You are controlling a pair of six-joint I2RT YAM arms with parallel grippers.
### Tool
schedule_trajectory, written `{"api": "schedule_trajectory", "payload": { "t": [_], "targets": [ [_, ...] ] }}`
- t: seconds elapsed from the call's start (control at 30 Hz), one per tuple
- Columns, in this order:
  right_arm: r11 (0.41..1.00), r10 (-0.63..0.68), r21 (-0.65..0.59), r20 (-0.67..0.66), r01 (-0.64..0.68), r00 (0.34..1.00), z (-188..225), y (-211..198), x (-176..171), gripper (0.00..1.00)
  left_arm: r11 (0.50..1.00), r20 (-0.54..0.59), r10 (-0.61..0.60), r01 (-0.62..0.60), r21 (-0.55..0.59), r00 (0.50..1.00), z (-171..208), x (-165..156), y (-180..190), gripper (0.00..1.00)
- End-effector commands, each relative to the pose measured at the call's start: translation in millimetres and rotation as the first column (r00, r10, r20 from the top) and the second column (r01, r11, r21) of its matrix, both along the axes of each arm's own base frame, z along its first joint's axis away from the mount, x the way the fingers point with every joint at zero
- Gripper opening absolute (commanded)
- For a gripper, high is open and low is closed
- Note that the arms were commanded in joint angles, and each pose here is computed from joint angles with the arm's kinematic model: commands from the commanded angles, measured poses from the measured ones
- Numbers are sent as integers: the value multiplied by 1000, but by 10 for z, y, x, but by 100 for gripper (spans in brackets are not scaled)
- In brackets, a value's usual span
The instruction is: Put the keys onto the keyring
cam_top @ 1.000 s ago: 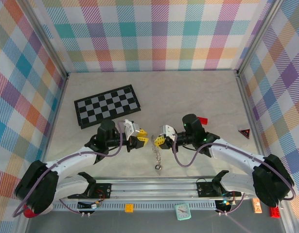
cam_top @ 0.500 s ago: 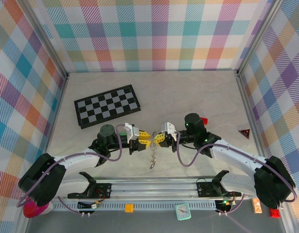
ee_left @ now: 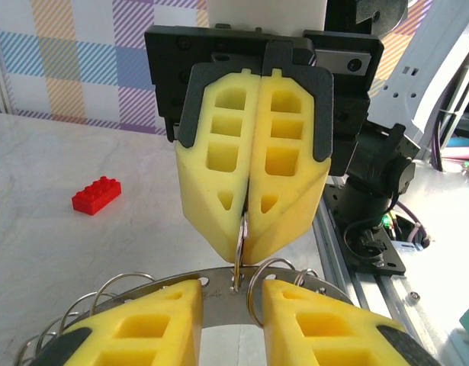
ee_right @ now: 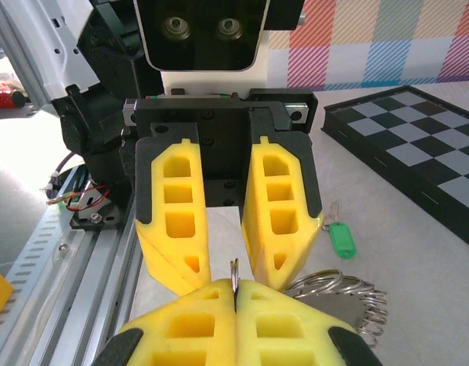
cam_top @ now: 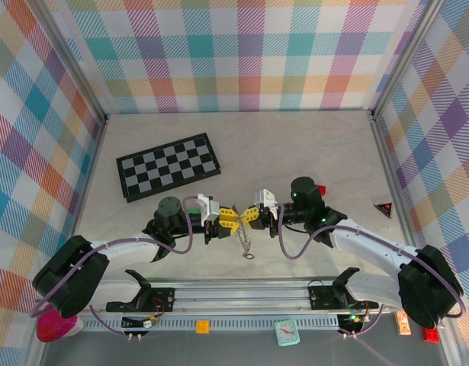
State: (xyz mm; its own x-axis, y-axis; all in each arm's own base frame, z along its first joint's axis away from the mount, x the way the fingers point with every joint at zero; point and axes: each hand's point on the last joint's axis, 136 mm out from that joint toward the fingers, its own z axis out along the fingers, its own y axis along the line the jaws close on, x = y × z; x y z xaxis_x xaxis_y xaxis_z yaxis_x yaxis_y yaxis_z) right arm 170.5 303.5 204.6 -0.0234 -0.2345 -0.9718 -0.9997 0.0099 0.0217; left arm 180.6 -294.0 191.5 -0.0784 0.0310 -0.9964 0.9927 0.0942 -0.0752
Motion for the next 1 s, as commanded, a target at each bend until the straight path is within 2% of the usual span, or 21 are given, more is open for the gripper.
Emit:
{"api": "schedule_trajectory", "payload": {
  "t": [0.0, 0.3, 0.5, 0.57, 0.7, 0.8, 0.87, 0.97],
  "targets": [
    [997, 48, 56, 10, -49, 999, 134, 31, -57, 0, 998, 50, -31, 33, -51, 998, 155, -52, -28, 24],
    [995, 81, 61, -21, -80, 996, 112, 71, -94, 0, 996, 50, -15, 20, -87, 999, 240, -3, -51, 15],
    [999, 48, 12, -26, -48, 999, 16, 25, -82, 0, 996, 71, 12, -5, -94, 997, 268, 25, -34, 0],
    [1000, 4, -25, -5, -5, 1000, -26, -23, -45, 15, 997, 80, 32, -26, -79, 996, 252, 49, -22, 0],
    [983, -95, -151, 50, 101, 994, -132, -174, 62, 32, 997, 98, 71, -74, 21, 993, 153, 88, -1, 0],
    [953, -131, -267, 59, 142, 990, -194, -288, 104, 34, 979, 140, 54, -80, 189, 989, -13, 38, -22, 0],
    [947, -131, -285, 71, 146, 989, -171, -310, 100, 34, 959, 156, 28, -70, 273, 987, -105, -14, -26, 0],
    [949, -107, -287, 87, 128, 990, -127, -286, 78, 36, 947, 163, 10, -62, 315, 986, -137, -52, -43, 0]
  ]
}}
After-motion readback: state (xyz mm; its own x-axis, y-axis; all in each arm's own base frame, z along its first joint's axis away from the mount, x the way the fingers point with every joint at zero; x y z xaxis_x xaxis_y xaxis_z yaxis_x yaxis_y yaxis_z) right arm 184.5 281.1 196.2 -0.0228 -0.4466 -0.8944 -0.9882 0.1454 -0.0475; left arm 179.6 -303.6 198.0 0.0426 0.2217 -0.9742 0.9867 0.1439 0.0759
